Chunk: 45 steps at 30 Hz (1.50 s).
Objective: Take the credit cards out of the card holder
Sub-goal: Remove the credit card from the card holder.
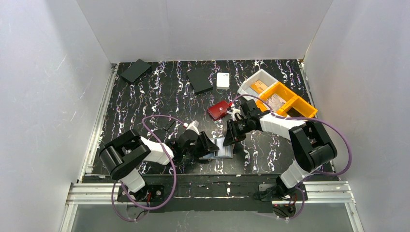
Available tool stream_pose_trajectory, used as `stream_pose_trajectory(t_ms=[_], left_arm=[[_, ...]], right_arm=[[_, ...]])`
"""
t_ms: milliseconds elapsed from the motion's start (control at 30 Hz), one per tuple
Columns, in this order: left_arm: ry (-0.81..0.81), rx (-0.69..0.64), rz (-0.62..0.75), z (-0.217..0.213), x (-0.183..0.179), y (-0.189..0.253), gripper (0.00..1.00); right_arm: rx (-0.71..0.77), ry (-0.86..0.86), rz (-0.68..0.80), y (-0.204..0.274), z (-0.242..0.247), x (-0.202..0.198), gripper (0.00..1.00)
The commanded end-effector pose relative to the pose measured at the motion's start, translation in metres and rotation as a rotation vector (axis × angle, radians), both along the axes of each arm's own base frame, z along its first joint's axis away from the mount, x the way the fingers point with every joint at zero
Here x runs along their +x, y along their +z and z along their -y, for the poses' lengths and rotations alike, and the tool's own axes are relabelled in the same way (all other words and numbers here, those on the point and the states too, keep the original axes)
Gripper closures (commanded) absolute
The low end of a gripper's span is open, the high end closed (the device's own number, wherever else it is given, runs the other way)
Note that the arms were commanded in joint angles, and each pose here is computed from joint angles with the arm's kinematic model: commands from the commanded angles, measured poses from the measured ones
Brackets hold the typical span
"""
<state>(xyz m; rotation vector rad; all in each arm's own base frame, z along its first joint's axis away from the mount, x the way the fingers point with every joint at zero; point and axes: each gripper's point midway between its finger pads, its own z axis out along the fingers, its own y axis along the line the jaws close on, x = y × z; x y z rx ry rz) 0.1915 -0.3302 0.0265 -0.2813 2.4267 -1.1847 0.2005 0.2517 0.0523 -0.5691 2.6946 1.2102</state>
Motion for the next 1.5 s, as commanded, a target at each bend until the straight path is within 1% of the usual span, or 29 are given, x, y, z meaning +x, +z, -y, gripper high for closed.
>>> stream_pose_trajectory(t_ms=[0, 67, 167, 267, 467, 600, 700, 767, 867, 933, 967, 1000, 1100, 1200, 1267, 1333, 1467], left_arm=[[-0.011, 0.09, -0.08, -0.017, -0.016, -0.035, 0.66], [-0.007, 0.083, -0.085, -0.017, -0.015, -0.036, 0.68], [-0.004, 0.07, -0.089, -0.017, -0.015, -0.036, 0.75], [-0.003, 0.056, -0.091, -0.015, -0.014, -0.035, 0.76], [-0.008, 0.037, -0.091, -0.01, -0.012, -0.032, 0.76], [-0.008, 0.028, -0.097, -0.009, -0.012, -0.033, 0.76], [-0.007, 0.013, -0.1, -0.007, -0.011, -0.033, 0.76], [-0.006, -0.001, -0.105, -0.005, -0.011, -0.033, 0.76], [-0.003, -0.022, -0.108, -0.003, -0.009, -0.032, 0.81], [0.003, -0.026, -0.112, -0.004, -0.009, -0.032, 0.88], [0.009, -0.025, -0.116, -0.005, -0.009, -0.034, 0.95], [0.013, -0.023, -0.119, -0.007, -0.009, -0.035, 1.0], [0.023, -0.019, -0.125, -0.011, -0.01, -0.037, 1.0], [0.033, -0.014, -0.126, -0.016, -0.011, -0.039, 1.0], [0.036, -0.012, -0.128, -0.018, -0.012, -0.04, 1.0], [0.034, -0.014, -0.129, -0.018, -0.013, -0.04, 1.0], [0.026, -0.027, -0.125, -0.015, -0.012, -0.038, 1.0]], right_arm=[[0.026, 0.02, 0.001, 0.0, -0.006, -0.002, 0.71], [0.047, 0.023, 0.005, 0.004, -0.008, -0.001, 0.71], [0.039, 0.02, 0.013, 0.001, -0.005, 0.0, 0.74], [-0.001, 0.017, 0.006, -0.008, -0.001, 0.0, 0.77], [-0.03, 0.007, -0.045, -0.022, 0.0, 0.0, 0.78], [-0.012, 0.012, -0.056, -0.022, -0.003, -0.002, 0.77], [-0.018, 0.021, -0.046, -0.023, -0.003, -0.004, 0.74], [-0.044, 0.027, -0.034, -0.027, -0.001, -0.005, 0.7], [-0.085, 0.036, -0.007, -0.031, 0.002, -0.003, 0.68], [-0.055, 0.046, -0.007, -0.025, -0.001, -0.004, 0.68], [-0.009, 0.058, -0.01, -0.018, -0.007, -0.006, 0.68], [0.04, 0.068, -0.012, -0.011, -0.011, -0.008, 0.68], [0.117, 0.084, 0.008, 0.005, -0.015, -0.009, 0.7], [0.159, 0.027, 0.014, 0.013, -0.004, 0.006, 0.7], [0.214, -0.016, 0.004, 0.02, 0.004, 0.015, 0.69], [0.267, -0.024, 0.0, 0.027, 0.005, 0.015, 0.67], [0.295, -0.029, 0.007, 0.032, 0.005, 0.014, 0.65]])
